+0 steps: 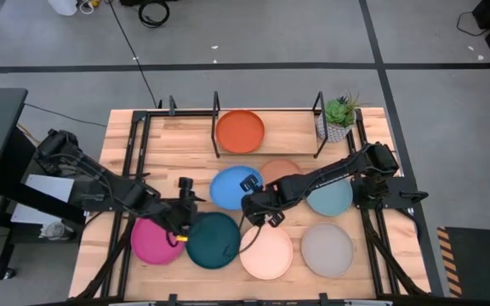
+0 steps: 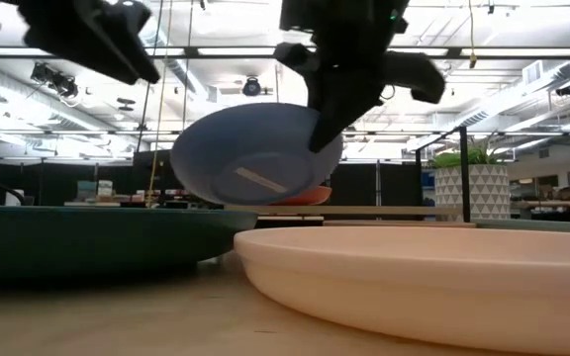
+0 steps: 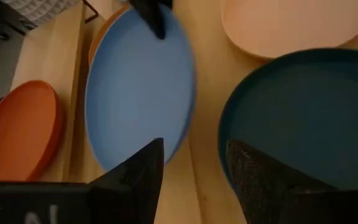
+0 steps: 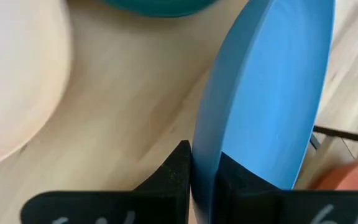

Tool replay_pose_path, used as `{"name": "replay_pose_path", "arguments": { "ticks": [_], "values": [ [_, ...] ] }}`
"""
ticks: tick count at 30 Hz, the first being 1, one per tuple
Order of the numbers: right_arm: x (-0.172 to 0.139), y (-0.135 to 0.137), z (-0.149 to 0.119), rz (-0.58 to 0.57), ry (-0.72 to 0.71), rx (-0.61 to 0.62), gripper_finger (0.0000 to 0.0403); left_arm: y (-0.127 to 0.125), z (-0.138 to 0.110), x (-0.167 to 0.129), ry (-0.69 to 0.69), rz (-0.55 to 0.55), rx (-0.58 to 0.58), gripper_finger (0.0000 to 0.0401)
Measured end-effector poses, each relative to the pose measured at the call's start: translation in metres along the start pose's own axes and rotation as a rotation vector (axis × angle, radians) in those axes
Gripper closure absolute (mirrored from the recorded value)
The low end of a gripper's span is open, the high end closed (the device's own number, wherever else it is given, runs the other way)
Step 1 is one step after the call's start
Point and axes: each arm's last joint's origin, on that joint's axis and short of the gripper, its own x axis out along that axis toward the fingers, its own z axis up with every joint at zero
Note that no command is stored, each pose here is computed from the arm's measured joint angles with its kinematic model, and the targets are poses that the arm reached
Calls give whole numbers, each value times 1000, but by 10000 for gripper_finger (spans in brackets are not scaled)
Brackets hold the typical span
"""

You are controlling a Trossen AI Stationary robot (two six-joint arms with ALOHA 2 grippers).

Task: Place and stack plates onto a shelf
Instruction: Stack the blue plate on top of the orange plate on the shelf

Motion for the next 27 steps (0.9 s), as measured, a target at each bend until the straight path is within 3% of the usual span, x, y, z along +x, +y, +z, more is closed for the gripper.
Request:
{"name": "replay_pose_path", "arguments": {
  "ticks": [5, 12, 20, 27],
  "values": [
    [-10, 8, 2, -76, 57, -56, 370, -6, -19, -10, -106, 26, -73, 220],
    [-21, 2, -7, -205, 153, -12, 370, -10, -37, -10, -200, 101, -145, 221],
    [-6, -45, -38, -288, 247, 143, 370, -12, -48, -4, -201, 128, -209, 221],
    [9, -82, -69, -295, 266, 265, 370, -13, -48, -6, -208, 125, -221, 221]
  ]
}}
